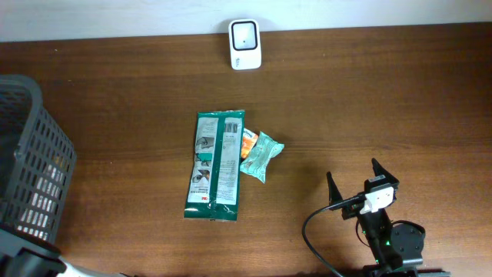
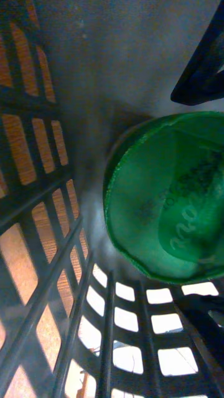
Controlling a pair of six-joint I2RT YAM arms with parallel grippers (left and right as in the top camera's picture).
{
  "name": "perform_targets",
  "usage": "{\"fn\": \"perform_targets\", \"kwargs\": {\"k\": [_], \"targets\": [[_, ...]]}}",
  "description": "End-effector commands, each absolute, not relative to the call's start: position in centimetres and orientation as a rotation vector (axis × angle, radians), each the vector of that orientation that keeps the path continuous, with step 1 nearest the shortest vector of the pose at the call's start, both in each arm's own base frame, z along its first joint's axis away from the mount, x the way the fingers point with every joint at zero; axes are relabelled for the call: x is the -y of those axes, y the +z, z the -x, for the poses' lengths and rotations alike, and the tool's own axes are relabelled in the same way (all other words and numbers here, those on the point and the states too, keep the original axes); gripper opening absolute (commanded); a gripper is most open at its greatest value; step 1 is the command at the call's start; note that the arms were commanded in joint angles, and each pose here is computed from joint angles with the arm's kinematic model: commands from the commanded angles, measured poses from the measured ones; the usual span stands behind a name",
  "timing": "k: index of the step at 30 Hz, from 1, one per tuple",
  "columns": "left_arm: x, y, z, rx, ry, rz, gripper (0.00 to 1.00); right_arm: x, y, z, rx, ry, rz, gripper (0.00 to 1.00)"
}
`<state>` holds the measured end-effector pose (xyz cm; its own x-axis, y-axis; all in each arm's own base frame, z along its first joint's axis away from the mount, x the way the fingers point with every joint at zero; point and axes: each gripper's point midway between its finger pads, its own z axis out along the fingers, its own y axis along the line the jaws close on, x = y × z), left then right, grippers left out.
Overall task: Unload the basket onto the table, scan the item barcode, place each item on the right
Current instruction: 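Reach the left gripper into the basket and grasp the green-lidded jar, then set the green-lidded jar upright left of the pouch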
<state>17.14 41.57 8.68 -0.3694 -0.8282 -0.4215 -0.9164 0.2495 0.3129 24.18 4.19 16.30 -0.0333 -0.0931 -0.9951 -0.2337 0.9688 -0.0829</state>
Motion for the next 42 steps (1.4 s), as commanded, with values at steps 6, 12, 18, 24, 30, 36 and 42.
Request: {"fn": "perform_targets", "kwargs": {"k": [6,12,18,24,30,36,42], "targets": [[-42.5,6.6,-16.8,-2.343,0.782,1.676,0.69,-4.1,16.1,-24.2,-1.609,0.110,0.255,0.98],[-42.6,7.6,-18.2,-2.329,0.702,1.644,0.54,-4.1,16.1,-24.2,-1.610,0.110,0.255,0.98],[-41.3,10.4,-20.8,-2.291,0.583,1.553,0.48,-4.1,16.1,-24.2,-1.610,0.110,0.255,0.98],[-38.6,19.9,-25.9,-2.152,0.575,1.315,0.50,-4.1,16.1,-24.2,-1.610,0.110,0.255,0.98],[-31.6,33.2,-32.4,-1.934,0.378,0.922,0.52,-4.1,16.1,-24.2,-1.610,0.110,0.255,0.98],[-16.0,43.3,-37.5,-1.785,0.125,0.471,0.56,-4.1,16.1,-24.2,-1.610,0.110,0.255,0.98],[-1.6,37.2,-42.5,-2.036,-0.135,0.165,0.57,-4.1,16.1,-24.2,-1.610,0.110,0.255,0.98]]}}
